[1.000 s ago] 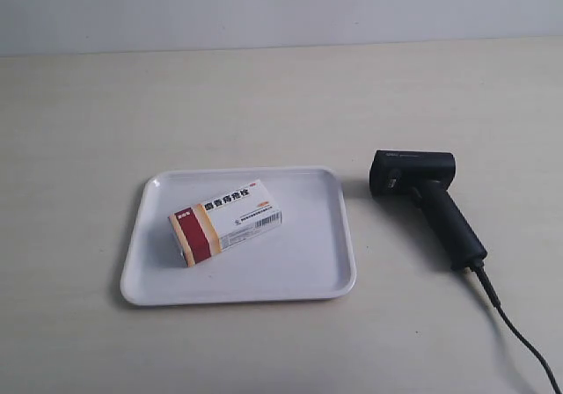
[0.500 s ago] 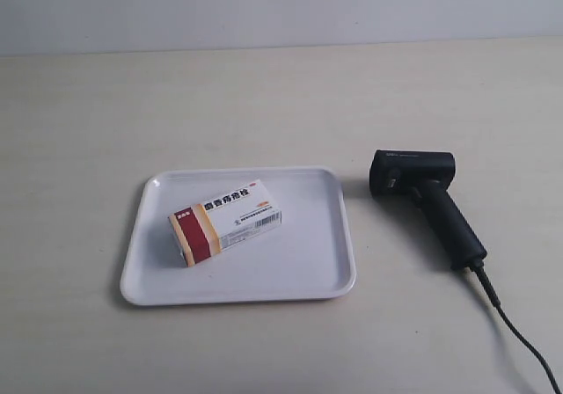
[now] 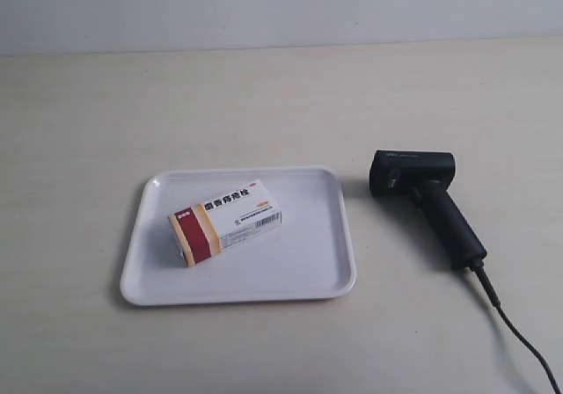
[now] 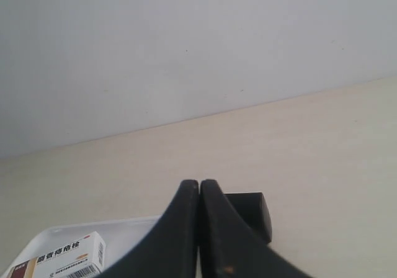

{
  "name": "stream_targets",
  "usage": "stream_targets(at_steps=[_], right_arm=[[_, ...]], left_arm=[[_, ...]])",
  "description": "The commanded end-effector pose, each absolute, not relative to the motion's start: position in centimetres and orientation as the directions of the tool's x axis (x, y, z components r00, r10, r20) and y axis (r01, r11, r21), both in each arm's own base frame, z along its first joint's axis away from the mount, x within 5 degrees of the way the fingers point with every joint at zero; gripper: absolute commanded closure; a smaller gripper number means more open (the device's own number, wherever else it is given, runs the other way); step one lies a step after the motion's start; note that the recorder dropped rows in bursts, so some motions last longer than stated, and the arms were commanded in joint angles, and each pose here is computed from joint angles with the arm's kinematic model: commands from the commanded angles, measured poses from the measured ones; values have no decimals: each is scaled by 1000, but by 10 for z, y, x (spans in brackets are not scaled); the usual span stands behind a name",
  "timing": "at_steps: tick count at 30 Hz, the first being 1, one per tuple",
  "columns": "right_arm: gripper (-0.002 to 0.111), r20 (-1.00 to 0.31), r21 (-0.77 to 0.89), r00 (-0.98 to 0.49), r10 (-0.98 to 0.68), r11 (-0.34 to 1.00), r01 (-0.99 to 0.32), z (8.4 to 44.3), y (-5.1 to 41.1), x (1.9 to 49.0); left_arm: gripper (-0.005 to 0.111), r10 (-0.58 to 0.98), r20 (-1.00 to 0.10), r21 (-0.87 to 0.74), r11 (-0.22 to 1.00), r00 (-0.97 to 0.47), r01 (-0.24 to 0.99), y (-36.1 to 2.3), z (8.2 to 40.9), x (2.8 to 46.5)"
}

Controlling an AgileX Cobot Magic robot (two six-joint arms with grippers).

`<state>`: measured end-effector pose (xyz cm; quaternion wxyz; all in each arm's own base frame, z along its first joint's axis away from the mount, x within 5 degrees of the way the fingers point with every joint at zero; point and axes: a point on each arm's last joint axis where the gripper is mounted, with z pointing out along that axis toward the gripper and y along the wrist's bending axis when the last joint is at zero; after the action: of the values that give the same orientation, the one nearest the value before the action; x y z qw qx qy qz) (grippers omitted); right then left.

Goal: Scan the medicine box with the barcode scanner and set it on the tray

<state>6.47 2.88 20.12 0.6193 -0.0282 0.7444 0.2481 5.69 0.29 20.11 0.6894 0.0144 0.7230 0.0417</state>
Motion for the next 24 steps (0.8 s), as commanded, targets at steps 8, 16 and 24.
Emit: stream_targets(at_steps=[8,16,24], right_arm=[[108,-937,333,-227,265,875,-350,200,29,65],[108,-937,333,-227,265,875,-350,200,29,65],[108,-937,333,-227,265,875,-350,200,29,65]], left_arm=[[104,57,-991,63,997,-120,-44,4,195,56],[104,89,-988,93,995,-127,-28,3,194,56],[104,95,-987,100,995,-129,-26,3,194,56]])
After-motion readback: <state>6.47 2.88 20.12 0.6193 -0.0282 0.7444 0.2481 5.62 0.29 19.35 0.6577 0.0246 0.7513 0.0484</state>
